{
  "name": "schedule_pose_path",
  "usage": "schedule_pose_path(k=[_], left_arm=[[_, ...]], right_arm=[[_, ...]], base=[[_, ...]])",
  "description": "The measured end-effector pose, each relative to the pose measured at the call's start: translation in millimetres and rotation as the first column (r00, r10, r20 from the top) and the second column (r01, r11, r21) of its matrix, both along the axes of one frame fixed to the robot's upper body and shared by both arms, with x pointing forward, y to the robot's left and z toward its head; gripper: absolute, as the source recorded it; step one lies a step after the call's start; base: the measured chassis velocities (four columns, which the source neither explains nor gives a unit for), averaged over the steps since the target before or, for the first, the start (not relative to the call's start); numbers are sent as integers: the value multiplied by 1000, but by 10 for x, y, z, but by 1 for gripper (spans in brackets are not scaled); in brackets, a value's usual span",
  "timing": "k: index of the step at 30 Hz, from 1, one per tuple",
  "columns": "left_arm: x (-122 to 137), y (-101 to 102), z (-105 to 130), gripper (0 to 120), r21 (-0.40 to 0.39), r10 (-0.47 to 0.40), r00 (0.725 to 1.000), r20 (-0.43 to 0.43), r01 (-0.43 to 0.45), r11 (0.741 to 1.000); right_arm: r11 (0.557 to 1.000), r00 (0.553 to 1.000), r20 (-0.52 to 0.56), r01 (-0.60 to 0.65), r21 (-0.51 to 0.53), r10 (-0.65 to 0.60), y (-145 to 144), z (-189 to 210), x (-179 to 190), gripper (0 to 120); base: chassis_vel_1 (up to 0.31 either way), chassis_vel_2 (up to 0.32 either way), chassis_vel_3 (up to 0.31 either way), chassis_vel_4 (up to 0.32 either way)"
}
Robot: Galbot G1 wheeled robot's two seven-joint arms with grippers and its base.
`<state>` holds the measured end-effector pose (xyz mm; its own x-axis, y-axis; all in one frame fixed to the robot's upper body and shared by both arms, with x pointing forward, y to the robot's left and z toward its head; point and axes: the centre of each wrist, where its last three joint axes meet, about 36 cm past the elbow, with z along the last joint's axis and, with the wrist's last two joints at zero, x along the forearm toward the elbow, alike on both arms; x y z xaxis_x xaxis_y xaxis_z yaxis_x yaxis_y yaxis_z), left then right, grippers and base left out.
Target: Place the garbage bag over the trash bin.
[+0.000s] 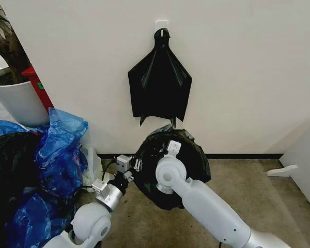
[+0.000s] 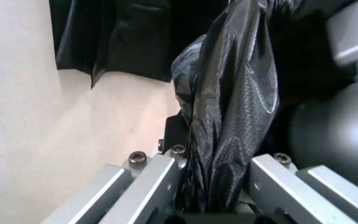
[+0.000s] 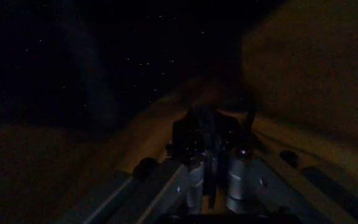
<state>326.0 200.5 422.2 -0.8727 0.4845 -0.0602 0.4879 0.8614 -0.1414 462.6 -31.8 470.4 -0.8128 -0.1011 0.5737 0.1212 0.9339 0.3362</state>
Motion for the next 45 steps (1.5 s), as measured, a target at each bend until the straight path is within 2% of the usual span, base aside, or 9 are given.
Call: schedule_pose_path(k=[10,21,29,36,45], left_arm=[[-33,6,51,1,2,-8,1000,6,8,1000],[125,57,-118,1,18,49,999,-20,-48,999],[102,42,-114,1,16,48,998,-31,-47,999],[175,54,-84,1,-6,98,993,-60,-99,995],[225,83,-181,1,-8,156,979,-128,-158,987]], right_arm=[[1000,1000,2,2,8,-2,21,1,33,0],[998,999,-2,-50,48,50,17,212,-341,0],[994,996,-6,-92,55,93,-4,157,-478,0],[992,993,-8,-117,43,118,-36,114,-677,0],[982,981,79,-181,46,177,-200,395,-1041,0]], base=[[0,0,0,0],[0,0,0,0],[0,0,0,0],[0,0,0,0],[0,0,0,0]])
